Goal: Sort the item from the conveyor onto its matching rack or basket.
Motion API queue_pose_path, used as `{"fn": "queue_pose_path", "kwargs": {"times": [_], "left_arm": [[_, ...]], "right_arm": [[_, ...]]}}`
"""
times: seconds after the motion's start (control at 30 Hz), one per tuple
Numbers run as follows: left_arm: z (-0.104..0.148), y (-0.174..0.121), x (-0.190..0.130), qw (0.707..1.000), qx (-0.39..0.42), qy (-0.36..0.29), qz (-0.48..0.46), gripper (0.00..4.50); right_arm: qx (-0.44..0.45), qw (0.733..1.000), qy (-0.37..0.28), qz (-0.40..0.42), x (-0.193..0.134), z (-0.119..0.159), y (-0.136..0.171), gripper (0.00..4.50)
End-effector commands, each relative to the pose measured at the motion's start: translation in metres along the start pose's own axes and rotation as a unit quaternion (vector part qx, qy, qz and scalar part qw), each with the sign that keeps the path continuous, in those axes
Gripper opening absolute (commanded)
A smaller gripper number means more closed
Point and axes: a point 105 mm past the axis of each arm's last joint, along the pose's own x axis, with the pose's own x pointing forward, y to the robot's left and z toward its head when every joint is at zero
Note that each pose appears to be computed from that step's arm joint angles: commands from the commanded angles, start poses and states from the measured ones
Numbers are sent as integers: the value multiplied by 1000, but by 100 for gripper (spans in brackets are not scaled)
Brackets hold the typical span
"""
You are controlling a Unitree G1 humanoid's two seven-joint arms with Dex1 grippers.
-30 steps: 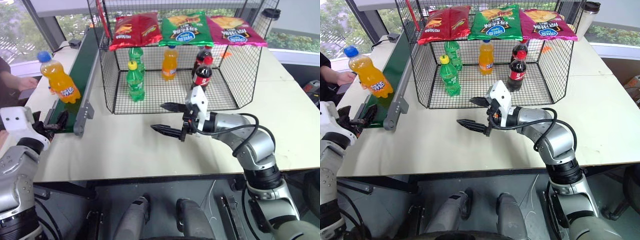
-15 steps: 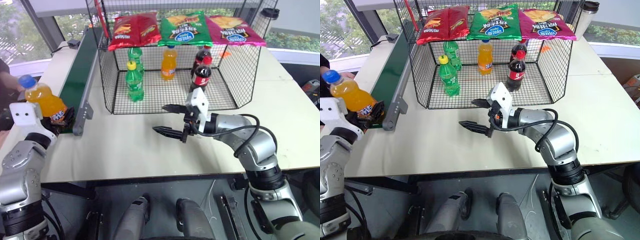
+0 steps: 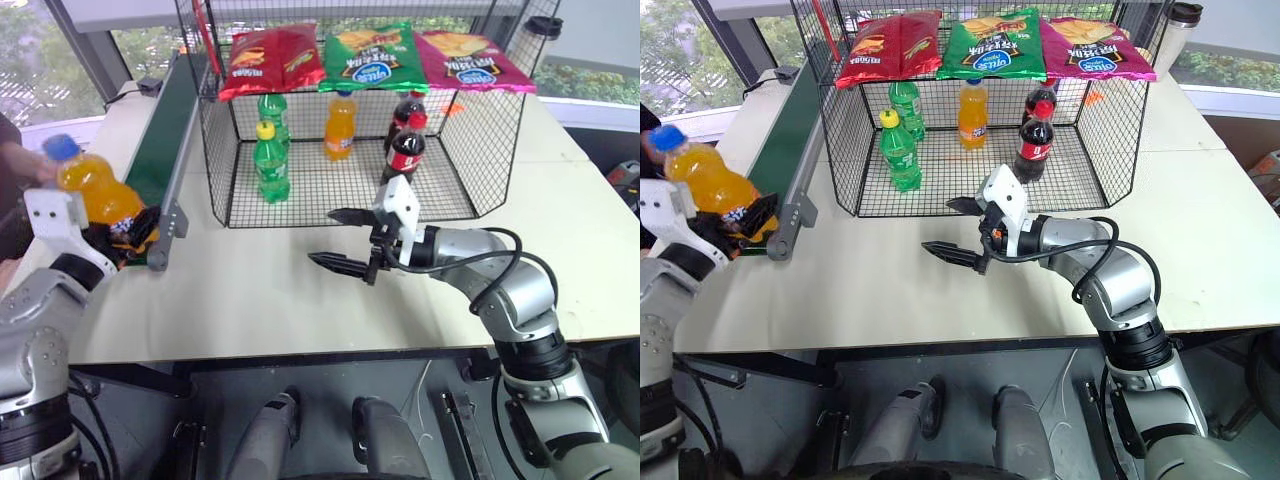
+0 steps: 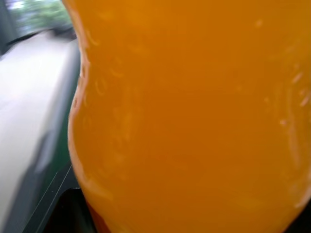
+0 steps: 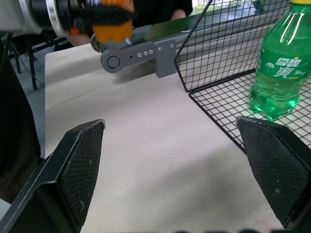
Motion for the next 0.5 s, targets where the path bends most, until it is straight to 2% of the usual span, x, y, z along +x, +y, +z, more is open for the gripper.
{"fn": "queue_pose_path", "kwargs": {"times": [0.03,0.27,0.37,0.5], "left_arm": [[16,-38,10,994,30,-9,-107,299],[-4,-115,44,956,39,17,-290,299],[-10,-133,49,944,47,21,-325,299],[-30,-178,52,903,84,35,-419,299]], "right_arm": [[-27,999,-20,12,-2,18,5,450],[-33,999,-23,12,-1,24,4,450],[-34,999,-23,12,-2,25,4,450],[-38,999,-22,11,-2,27,4,450]]}}
